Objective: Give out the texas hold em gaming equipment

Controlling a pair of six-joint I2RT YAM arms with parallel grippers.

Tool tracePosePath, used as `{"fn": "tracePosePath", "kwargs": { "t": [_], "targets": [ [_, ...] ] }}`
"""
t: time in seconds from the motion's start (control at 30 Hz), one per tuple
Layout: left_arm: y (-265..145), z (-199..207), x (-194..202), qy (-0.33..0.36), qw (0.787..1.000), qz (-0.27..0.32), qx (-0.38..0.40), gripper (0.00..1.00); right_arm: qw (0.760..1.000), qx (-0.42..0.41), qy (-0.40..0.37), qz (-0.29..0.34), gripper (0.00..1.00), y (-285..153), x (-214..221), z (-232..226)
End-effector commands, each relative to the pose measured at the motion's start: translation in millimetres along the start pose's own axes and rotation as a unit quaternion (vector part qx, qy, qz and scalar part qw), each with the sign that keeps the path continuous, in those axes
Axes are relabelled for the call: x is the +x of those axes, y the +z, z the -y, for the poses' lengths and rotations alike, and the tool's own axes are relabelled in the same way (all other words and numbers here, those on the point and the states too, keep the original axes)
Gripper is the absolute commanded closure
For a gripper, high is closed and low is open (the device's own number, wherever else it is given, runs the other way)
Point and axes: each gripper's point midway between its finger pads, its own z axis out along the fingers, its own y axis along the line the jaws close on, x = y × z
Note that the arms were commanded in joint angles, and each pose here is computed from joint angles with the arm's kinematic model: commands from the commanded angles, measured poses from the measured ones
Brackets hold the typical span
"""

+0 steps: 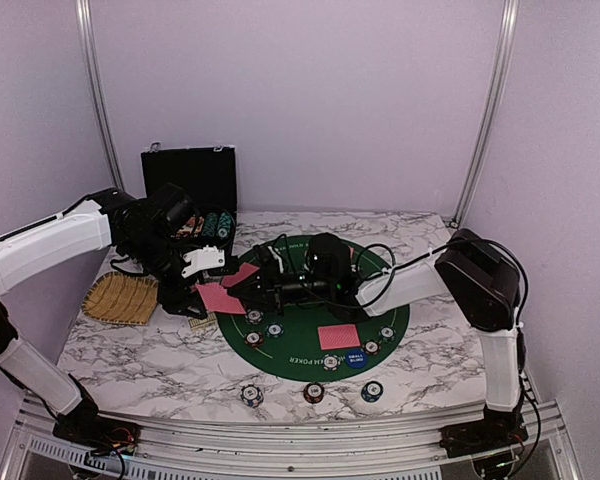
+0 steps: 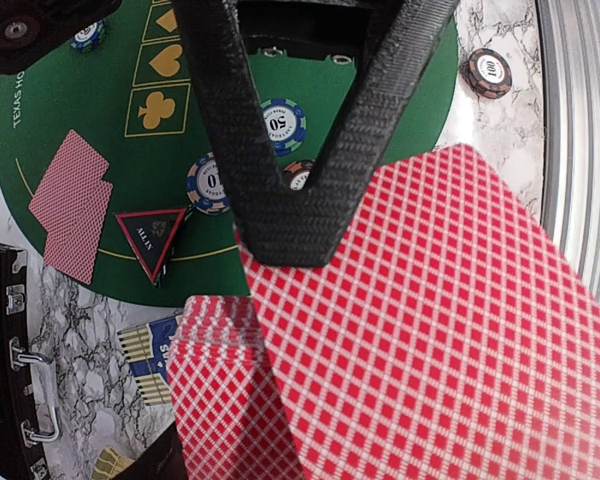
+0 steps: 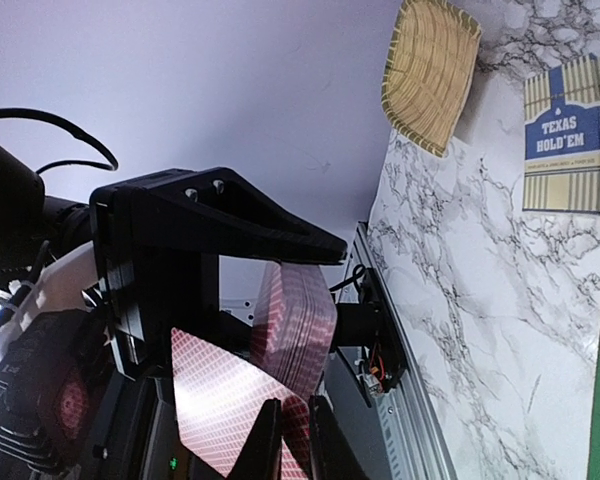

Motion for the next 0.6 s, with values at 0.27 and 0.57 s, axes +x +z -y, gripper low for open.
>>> {"fn": "tracePosePath", "kwargs": {
  "t": [0.27,0.57],
  "targets": [
    [-7,-1,-2,0.002,1.0,0.007,-0.007,0.86,0.997,-0.055,-0.003,0.046,1.0,-27,-9,-51],
    [-5,-1,-1,0.002,1.0,0.005,-0.006,0.86,0.997,-0.052,0.014,0.063,1.0,-51,-9,-42]
  ]
}}
